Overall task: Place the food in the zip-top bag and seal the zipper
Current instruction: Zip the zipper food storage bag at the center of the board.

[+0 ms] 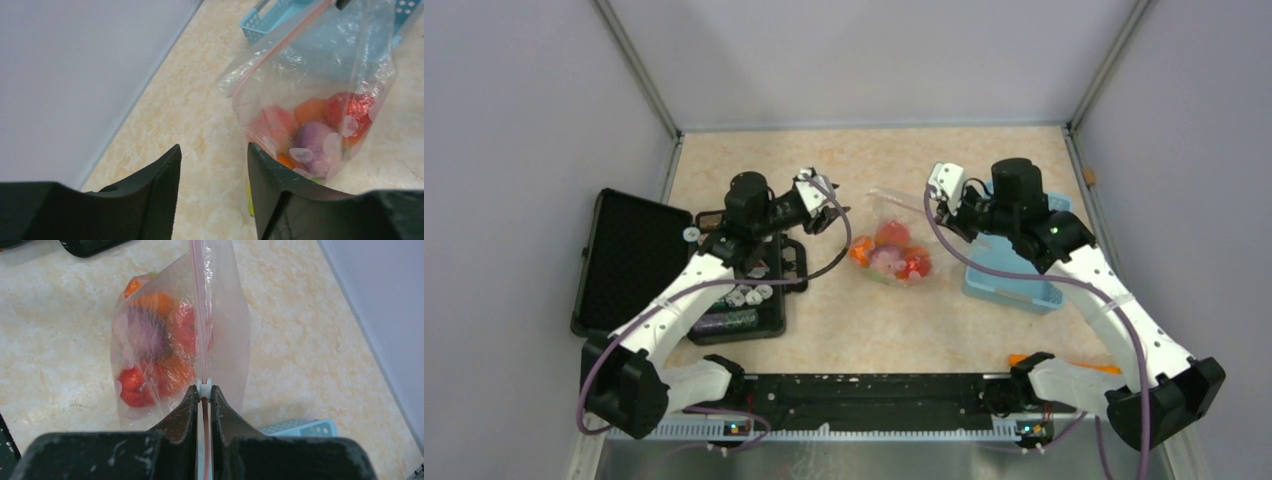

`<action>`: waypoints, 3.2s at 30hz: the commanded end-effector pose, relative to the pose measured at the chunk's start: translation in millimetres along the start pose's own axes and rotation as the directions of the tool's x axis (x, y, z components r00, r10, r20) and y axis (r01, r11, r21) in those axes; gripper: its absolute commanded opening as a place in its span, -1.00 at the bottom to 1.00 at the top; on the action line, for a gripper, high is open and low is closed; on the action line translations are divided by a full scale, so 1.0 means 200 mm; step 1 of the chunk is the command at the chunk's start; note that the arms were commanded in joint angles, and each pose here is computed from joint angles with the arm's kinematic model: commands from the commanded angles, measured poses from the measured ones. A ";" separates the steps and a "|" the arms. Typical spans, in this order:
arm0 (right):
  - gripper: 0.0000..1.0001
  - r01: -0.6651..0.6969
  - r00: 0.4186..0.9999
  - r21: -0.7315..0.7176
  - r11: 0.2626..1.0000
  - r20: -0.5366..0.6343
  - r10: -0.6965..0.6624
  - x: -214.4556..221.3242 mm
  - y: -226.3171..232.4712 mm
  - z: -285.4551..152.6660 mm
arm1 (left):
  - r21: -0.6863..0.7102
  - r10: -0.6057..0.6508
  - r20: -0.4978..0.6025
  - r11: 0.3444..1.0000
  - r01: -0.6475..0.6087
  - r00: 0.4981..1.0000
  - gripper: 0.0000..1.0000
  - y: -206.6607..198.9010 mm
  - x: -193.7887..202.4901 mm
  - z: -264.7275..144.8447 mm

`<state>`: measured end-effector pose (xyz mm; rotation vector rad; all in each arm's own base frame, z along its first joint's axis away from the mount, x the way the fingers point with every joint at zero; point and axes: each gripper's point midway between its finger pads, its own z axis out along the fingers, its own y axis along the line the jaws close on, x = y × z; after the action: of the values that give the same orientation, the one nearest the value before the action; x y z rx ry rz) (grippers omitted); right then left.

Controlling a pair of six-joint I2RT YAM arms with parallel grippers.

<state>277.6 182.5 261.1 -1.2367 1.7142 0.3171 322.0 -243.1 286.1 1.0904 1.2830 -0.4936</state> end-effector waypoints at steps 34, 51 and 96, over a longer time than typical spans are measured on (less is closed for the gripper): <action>-1.00 0.071 0.979 -0.061 0.996 0.197 -0.057 -0.28 0.02 -0.03 | 0.374 0.192 0.034 0.908 -0.190 0.981 -0.01 -0.38 -0.20 0.48; -1.00 0.001 0.999 0.017 1.000 0.052 -0.001 -0.08 -0.03 0.01 | 0.169 0.204 -0.067 0.967 -0.190 0.977 -1.00 -0.21 -0.13 0.39; -1.00 -0.061 0.996 0.268 0.962 0.077 0.041 -0.03 -0.25 -0.09 | 0.048 0.135 -0.062 0.990 -0.132 0.989 -1.00 -0.06 -0.08 0.13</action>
<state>294.8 181.0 278.1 -1.1045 1.6399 0.2766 305.4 -285.6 278.4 1.3018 1.2540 -0.4495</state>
